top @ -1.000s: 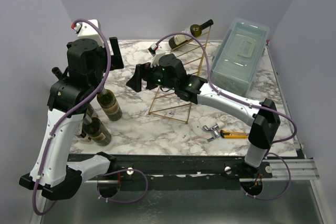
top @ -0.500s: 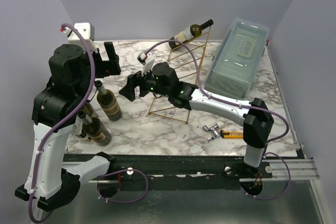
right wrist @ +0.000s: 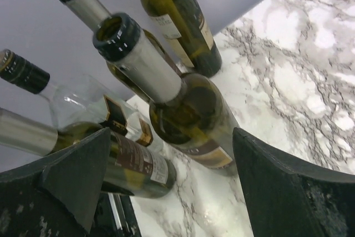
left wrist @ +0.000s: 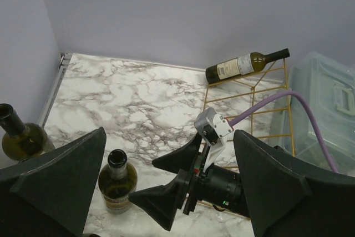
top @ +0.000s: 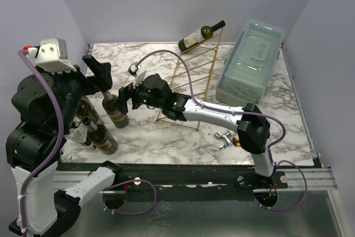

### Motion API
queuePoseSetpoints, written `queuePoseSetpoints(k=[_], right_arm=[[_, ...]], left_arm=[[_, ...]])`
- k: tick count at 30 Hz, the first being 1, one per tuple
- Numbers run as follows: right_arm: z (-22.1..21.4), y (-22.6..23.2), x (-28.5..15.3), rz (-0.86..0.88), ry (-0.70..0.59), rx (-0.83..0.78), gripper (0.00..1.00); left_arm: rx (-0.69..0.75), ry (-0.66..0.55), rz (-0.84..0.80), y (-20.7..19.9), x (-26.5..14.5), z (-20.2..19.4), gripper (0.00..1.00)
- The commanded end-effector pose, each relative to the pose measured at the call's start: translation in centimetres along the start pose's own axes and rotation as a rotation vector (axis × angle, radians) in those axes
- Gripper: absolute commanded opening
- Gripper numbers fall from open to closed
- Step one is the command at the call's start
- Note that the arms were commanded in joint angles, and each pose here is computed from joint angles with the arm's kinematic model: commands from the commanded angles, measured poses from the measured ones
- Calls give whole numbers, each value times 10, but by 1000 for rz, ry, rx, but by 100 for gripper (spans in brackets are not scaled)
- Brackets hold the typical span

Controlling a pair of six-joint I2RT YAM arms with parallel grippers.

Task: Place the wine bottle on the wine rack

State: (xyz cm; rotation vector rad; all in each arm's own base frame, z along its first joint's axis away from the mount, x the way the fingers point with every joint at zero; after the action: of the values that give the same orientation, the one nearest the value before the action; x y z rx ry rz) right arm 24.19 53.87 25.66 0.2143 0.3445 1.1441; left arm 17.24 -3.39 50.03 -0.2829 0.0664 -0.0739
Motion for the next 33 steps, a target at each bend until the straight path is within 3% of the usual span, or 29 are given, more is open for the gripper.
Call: queuePoseSetpoints(k=[1, 6, 23, 28, 33], right_arm=[[20, 15, 14, -14, -71, -42, 92], [30, 20, 27, -56, -85, -68, 86], [20, 21, 45, -243, -66, -154, 85], [14, 19, 51, -285, -70, -165, 79], [10, 17, 58, -325, -64, -190, 79]], left_arm=[[-21, 30, 83, 7, 10, -6, 99], [-30, 28, 121, 13, 8, -7, 99], [-57, 20, 170, 22, -2, -6, 99], [-63, 22, 163, 22, -5, -7, 98], [-64, 46, 171, 23, -4, -12, 97]])
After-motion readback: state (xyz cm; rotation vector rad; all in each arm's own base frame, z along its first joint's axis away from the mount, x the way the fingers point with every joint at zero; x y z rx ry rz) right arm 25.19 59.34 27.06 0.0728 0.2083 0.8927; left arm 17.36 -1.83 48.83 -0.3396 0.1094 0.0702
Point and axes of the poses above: each gripper's point midway between its finger pads, its own x axis out along the fingers, its own y axis along the line the jaws close on, z = x × y, the point moved 3 cm from there along -x, back along the fingers, and after that the axes turned 3 degrees about -x, right-handed, at the moved point
